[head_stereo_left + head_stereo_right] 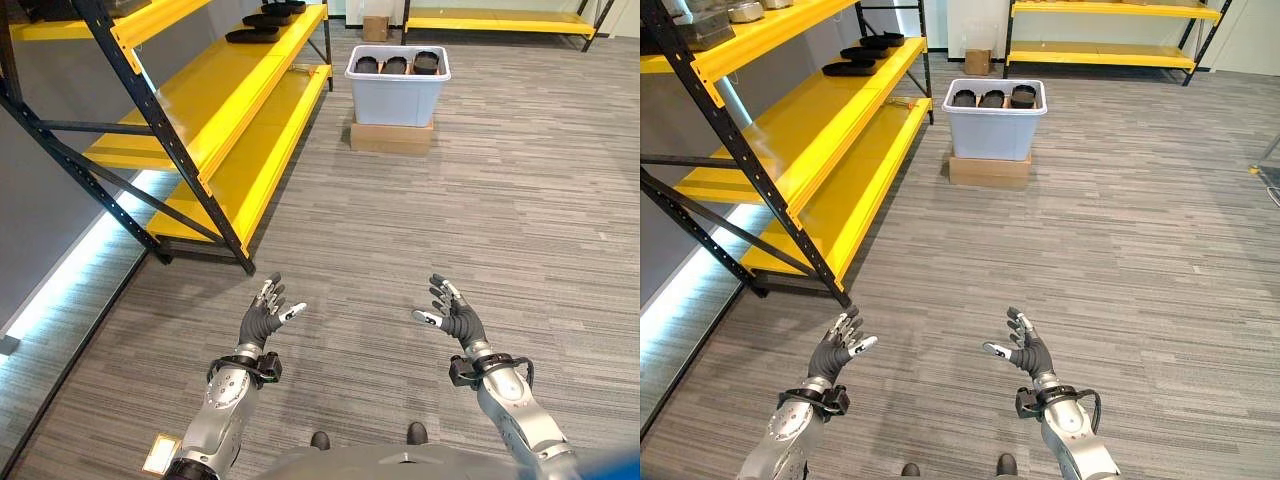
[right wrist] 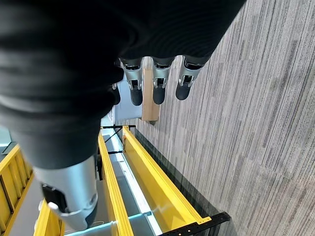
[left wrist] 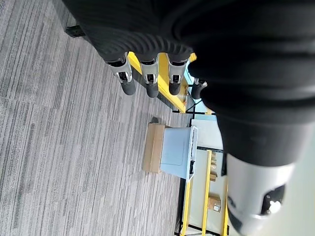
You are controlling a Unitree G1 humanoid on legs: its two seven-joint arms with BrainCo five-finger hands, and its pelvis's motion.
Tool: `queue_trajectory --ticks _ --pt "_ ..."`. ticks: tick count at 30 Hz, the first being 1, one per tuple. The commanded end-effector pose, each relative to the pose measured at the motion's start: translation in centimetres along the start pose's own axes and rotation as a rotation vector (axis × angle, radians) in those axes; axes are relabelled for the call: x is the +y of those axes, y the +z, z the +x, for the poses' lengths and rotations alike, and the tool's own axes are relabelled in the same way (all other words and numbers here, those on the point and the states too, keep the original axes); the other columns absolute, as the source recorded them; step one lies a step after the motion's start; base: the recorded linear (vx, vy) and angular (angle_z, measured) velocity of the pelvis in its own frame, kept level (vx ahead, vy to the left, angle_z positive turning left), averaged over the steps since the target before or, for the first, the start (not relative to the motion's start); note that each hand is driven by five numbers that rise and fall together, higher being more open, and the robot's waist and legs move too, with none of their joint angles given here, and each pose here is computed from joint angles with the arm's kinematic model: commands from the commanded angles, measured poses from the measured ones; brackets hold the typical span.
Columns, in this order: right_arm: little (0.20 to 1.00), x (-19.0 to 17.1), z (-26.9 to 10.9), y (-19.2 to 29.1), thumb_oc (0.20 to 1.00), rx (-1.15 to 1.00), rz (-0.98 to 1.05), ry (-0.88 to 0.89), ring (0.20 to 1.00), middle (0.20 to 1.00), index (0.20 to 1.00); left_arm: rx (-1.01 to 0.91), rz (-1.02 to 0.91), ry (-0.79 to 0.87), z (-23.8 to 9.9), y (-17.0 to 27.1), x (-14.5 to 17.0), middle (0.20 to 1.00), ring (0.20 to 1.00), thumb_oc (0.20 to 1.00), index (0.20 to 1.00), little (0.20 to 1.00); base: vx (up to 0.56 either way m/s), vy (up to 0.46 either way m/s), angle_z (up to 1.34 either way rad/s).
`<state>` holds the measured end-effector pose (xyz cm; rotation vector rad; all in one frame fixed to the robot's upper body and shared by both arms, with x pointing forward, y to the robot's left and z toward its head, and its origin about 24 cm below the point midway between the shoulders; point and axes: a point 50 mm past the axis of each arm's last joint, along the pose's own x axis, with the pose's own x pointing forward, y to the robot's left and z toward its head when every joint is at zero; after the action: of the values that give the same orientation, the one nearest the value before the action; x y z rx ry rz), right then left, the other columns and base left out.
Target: Move parts from the plastic box to the shelf.
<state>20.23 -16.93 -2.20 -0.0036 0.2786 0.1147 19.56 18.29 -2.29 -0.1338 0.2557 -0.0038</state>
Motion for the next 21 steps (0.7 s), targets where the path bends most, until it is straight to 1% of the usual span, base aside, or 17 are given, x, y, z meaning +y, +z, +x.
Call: queue_trajectory --ticks 1,21 --pt "1.0 0.69 0.75 2.97 1.0 -0.151 0.032 0.028 1.0 1.0 1.0 -0.103 0.002 -0.024 0.39 2.21 0.22 1.0 1.0 1.0 1.0 1.0 0.0 0.0 -0.04" --pt "1.0 0.69 0.84 2.91 1.0 -0.145 0.038 0.021 1.0 1.0 1.0 -0.095 -0.008 -0.03 0.45 2.18 0.13 1.0 1.0 1.0 1.0 1.0 0.0 0.0 0.0"
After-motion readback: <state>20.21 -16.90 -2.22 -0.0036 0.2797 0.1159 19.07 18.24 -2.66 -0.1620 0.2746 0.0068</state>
